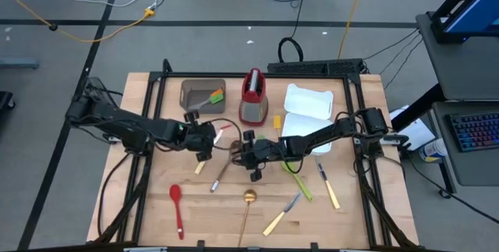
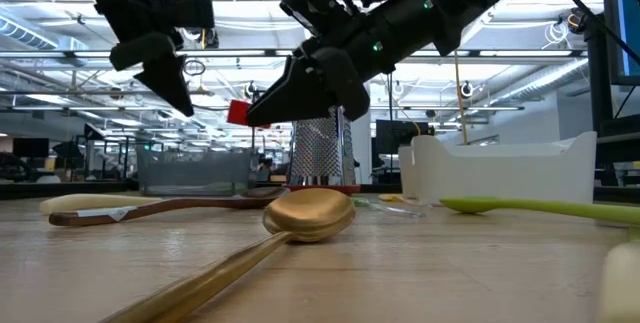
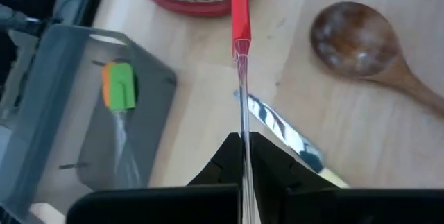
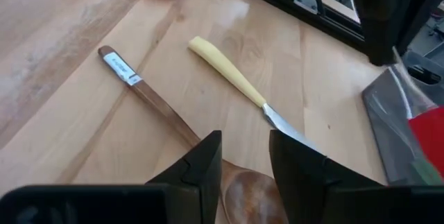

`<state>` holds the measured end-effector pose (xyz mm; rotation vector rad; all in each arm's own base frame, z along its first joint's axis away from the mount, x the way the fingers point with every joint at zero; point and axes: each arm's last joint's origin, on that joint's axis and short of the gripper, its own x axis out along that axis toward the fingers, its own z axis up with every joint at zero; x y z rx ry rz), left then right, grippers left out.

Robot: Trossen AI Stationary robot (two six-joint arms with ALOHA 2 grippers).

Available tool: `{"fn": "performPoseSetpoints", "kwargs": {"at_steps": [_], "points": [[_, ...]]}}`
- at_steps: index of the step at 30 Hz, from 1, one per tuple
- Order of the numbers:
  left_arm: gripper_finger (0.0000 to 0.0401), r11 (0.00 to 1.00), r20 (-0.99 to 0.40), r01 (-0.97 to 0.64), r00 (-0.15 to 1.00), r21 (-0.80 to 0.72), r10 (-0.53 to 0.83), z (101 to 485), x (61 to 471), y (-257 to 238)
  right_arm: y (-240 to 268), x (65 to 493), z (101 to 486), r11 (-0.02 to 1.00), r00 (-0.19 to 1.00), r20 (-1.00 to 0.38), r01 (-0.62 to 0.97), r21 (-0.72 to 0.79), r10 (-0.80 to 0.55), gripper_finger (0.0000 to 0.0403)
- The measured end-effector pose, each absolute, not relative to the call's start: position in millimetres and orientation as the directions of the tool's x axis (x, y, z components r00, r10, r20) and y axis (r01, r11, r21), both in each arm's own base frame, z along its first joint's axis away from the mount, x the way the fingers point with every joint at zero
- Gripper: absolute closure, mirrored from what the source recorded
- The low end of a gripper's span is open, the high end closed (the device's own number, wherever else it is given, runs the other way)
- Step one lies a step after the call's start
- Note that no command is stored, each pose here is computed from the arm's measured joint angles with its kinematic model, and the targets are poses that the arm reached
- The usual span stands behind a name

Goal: Pick & Place Kitchen Items
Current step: Put the red spatula into the black bin

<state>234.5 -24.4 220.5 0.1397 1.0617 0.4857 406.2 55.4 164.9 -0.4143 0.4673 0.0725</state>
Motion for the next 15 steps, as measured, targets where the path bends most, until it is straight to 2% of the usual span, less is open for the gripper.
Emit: {"fn": "performPoseSetpoints", "kwargs": {"at_steps": [5, 11, 15], "points": [[0.0382, 0.858, -0.780, -0.320, 0.372, 0.401, 0.503, 230, 224, -16, 55, 406, 164, 0.924, 0.889, -0.457, -0.153, -0.351, -0.026, 0.0292], [0.0395, 0.810, -0.755, -0.377, 0.325, 0.448, 0.569, 234, 219, 3, 55, 406, 165, 0.925, 0.894, -0.448, -0.149, -0.350, -0.026, 0.0291], [0.0382, 0.790, -0.752, -0.392, 0.290, 0.471, 0.592, 235, 220, 19, 55, 406, 165, 0.925, 0.895, -0.446, -0.148, -0.351, -0.025, 0.0294]]}}
